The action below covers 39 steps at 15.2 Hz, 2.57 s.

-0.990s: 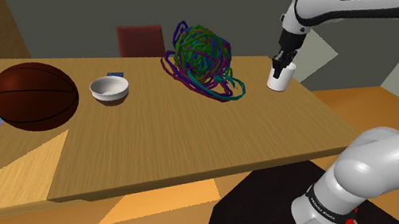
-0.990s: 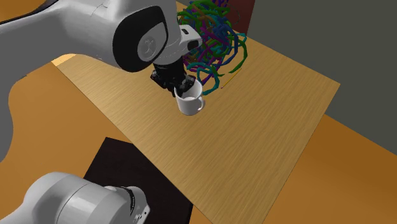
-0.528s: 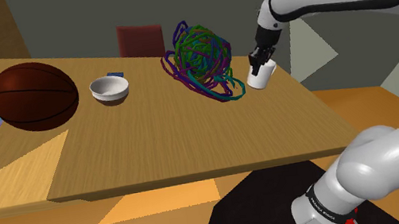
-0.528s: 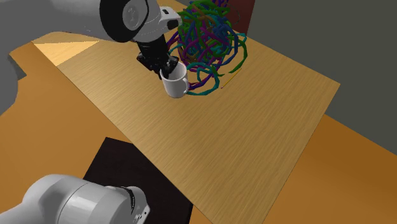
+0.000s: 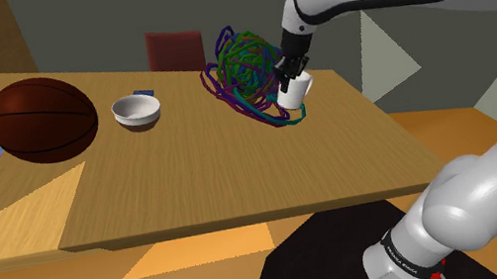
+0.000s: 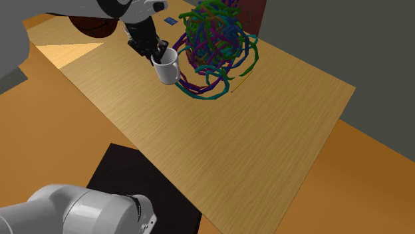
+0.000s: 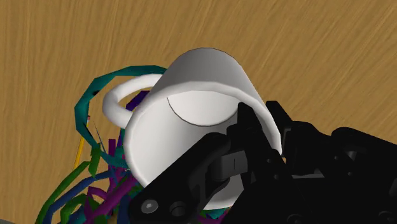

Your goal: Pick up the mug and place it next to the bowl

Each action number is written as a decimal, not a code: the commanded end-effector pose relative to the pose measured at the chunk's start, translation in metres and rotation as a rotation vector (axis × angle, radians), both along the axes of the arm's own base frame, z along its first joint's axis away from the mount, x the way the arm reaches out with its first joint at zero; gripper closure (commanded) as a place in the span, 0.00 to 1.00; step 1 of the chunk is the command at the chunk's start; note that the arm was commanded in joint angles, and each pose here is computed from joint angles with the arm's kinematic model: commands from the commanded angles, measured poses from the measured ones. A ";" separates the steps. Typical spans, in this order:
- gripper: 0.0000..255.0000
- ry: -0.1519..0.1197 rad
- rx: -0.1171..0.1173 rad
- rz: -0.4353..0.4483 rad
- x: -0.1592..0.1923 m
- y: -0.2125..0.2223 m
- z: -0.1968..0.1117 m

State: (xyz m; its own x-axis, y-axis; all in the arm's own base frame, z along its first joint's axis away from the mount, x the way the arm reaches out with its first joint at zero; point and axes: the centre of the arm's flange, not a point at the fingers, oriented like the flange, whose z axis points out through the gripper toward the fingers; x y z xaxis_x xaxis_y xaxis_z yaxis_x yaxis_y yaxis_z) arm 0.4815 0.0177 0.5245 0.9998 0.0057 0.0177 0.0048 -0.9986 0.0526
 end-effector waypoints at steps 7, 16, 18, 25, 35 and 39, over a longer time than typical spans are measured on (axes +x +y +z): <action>1.00 0.000 0.001 0.000 0.063 0.086 0.002; 1.00 0.000 0.001 0.000 0.136 0.180 0.002; 1.00 0.000 0.001 0.000 0.152 0.201 0.002; 1.00 0.000 0.001 0.000 0.181 0.239 -0.013; 1.00 0.000 0.001 0.000 0.181 0.239 -0.066; 1.00 0.000 0.001 0.000 0.181 0.239 -0.087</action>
State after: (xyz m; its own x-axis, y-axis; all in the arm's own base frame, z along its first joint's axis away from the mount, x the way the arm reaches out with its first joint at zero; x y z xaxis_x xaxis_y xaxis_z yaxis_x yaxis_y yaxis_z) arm 0.6629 0.2572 0.4428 0.9999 0.0055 0.0162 0.0046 -0.9986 0.0523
